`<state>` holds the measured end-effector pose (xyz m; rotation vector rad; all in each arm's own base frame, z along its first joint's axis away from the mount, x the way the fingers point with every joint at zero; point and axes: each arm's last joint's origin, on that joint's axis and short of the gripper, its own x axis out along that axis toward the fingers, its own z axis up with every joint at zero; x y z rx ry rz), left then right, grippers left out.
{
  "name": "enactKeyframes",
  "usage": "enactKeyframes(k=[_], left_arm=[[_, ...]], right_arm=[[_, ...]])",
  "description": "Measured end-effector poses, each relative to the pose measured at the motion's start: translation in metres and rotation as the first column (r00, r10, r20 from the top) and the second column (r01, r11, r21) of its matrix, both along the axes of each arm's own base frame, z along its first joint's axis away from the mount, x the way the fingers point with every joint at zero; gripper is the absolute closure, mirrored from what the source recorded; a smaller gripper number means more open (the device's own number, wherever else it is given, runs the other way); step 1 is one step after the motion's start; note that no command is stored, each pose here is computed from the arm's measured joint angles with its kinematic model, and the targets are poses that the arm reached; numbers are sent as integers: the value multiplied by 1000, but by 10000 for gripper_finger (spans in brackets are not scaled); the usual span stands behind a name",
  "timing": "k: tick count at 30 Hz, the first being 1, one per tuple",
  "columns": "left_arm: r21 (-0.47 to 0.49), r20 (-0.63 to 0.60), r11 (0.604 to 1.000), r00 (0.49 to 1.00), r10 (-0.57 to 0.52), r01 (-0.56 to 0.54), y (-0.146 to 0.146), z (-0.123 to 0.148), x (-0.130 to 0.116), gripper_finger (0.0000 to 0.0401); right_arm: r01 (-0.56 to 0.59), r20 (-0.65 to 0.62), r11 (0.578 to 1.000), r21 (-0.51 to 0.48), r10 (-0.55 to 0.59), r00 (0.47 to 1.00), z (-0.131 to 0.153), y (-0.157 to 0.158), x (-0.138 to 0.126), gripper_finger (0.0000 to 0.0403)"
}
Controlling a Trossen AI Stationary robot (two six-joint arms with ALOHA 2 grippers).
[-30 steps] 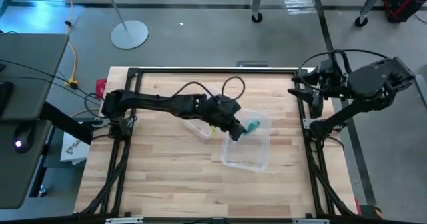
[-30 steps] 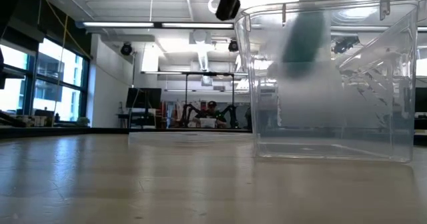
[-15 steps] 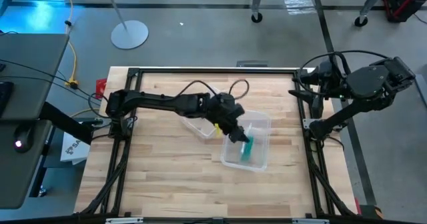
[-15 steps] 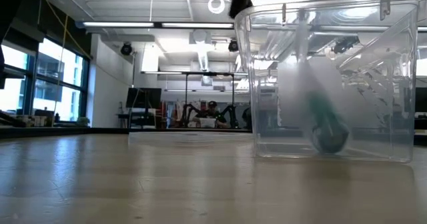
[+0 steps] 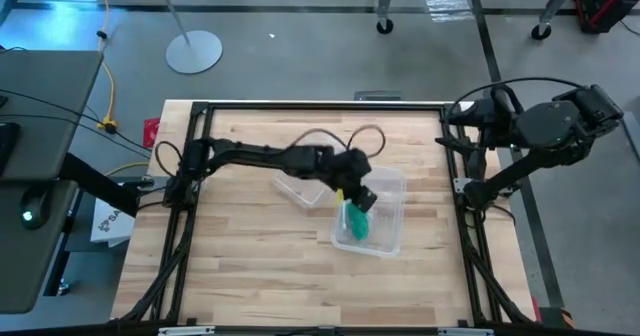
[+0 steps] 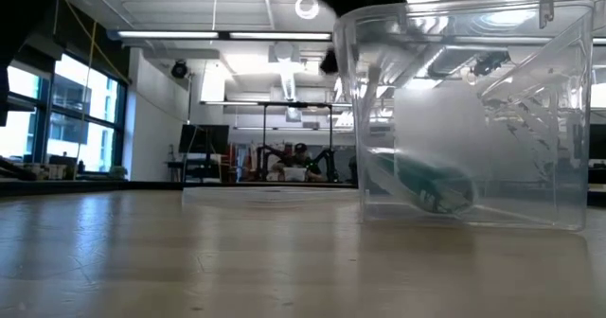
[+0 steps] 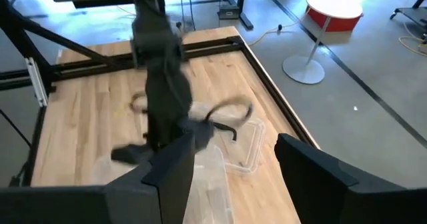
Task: Roll bandage
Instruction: Close the transparent bin
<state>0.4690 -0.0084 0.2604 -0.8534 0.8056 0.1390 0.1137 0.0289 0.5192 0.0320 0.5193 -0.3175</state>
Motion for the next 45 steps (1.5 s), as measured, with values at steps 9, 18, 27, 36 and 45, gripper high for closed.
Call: enactKeyframes(k=[9,18,27,36,45], left_arm=[[383,-269,920,942,203,-89,19,105,-79,392],[305,-579,952,793,188,-3,109,8,-108,294],[335,-516,942,843,151,37,155,-64,-125,222],[383,-491,916,866,90,122,154,-87,-117,223],[373,-564,914,821,88,158,151,-112,-112,224]], right_arm=[[59,43,993,102,-64,997,1,-8,-18,197],[145,46,970,195,-157,987,-2,0,1,197],[206,168,947,248,-251,953,2,17,48,197],[258,264,931,259,-325,908,5,26,74,197],[257,285,927,271,-333,899,7,26,75,197]])
